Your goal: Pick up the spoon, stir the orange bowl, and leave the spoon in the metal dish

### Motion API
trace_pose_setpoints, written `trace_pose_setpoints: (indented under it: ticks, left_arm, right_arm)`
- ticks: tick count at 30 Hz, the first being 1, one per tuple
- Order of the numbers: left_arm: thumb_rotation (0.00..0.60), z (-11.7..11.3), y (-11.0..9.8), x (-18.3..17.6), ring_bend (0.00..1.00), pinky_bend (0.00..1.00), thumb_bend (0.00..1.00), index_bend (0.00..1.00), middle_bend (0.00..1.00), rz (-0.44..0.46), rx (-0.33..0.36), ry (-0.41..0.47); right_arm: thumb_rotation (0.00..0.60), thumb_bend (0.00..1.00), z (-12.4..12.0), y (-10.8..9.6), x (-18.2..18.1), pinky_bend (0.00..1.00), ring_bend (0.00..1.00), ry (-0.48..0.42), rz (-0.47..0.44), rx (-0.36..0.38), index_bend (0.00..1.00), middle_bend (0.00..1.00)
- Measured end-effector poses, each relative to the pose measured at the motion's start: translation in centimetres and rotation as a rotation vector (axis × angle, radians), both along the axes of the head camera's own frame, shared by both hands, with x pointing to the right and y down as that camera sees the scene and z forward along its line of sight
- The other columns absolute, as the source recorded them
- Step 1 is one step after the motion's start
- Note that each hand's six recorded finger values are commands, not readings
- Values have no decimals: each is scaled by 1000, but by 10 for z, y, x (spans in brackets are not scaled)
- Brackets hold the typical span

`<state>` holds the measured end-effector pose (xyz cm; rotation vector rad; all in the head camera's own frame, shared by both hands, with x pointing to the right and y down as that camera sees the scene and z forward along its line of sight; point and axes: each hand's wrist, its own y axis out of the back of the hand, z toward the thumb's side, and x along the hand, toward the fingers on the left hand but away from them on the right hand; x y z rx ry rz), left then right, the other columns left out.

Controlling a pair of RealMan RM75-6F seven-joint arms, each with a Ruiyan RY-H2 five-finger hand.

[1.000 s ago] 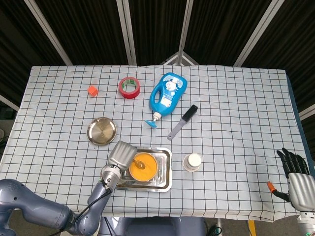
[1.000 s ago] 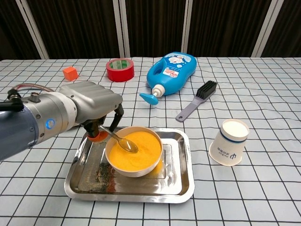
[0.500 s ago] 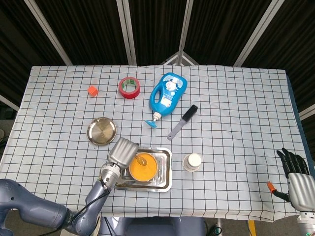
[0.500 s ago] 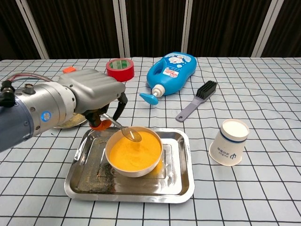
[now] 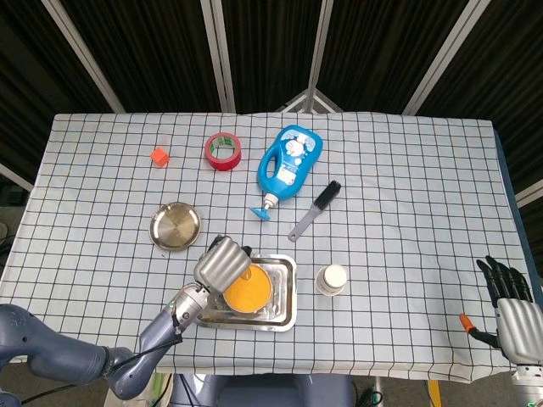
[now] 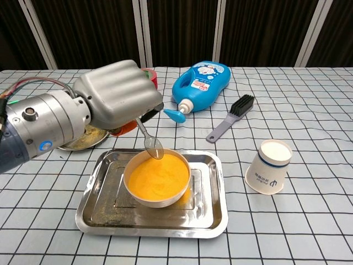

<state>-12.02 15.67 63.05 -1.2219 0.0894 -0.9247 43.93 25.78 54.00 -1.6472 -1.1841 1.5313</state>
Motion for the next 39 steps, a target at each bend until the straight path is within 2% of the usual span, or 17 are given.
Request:
trace_pose_setpoints:
  ticks: [3, 8, 17, 28, 39]
  left_arm:
    - [600, 0, 4, 5, 1000, 1000, 646, 797, 1000, 109, 70, -30]
    - [600, 0, 6, 11, 1000, 1000, 647, 797, 1000, 214, 139, -57]
    - [600, 7, 11, 15, 1000, 1000, 650, 797, 1000, 284, 171, -87]
    - [600, 16, 14, 9, 1000, 1000, 651, 797, 1000, 312, 178, -118]
    - [600, 19, 3, -5, 1000, 1000, 650, 797, 1000, 273, 172, -131]
  right_arm:
    - [600, 312, 0, 0, 0, 0, 0, 1, -1, 1, 0, 0]
    - [600, 312, 0, 0, 0, 0, 0, -1, -1, 1, 0, 0]
    - [600, 312, -1, 0, 0, 0, 0, -2, 0, 1, 0, 0]
    - [600, 311, 0, 0, 0, 0, 0, -7, 6, -1, 0, 0]
    - [600, 311, 0, 0, 0, 0, 0, -8, 7, -6, 0, 0]
